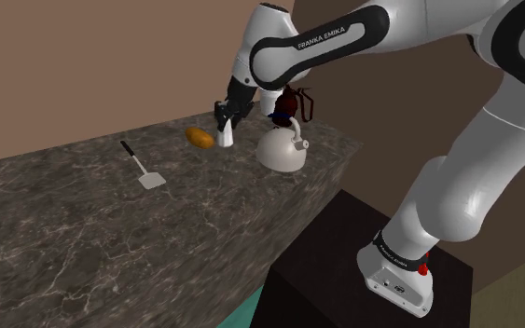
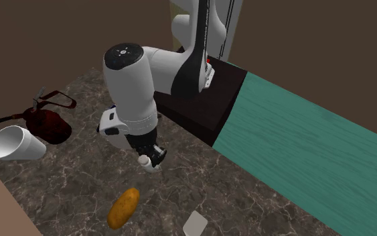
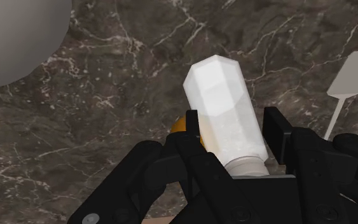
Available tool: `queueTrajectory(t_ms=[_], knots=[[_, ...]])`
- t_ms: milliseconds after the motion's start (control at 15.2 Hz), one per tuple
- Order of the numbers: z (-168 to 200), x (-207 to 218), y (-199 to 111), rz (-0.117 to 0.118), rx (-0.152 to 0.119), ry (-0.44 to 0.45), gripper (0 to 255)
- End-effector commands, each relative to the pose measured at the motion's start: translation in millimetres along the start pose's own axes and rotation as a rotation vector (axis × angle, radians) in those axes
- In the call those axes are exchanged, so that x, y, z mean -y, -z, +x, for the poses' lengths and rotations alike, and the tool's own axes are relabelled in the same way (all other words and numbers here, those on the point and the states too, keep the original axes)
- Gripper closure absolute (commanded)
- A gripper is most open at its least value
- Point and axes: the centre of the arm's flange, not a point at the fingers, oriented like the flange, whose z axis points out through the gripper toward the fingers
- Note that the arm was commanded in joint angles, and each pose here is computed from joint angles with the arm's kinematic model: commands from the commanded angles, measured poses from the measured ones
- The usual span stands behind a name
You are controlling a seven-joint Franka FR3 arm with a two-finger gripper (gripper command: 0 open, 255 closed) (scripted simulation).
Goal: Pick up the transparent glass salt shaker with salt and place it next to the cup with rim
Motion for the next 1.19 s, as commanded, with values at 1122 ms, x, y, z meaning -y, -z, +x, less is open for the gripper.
queueTrajectory(t_ms=[1122], knots=[[24.2,11.8,95.9,0.0,0.0,0.0,255]])
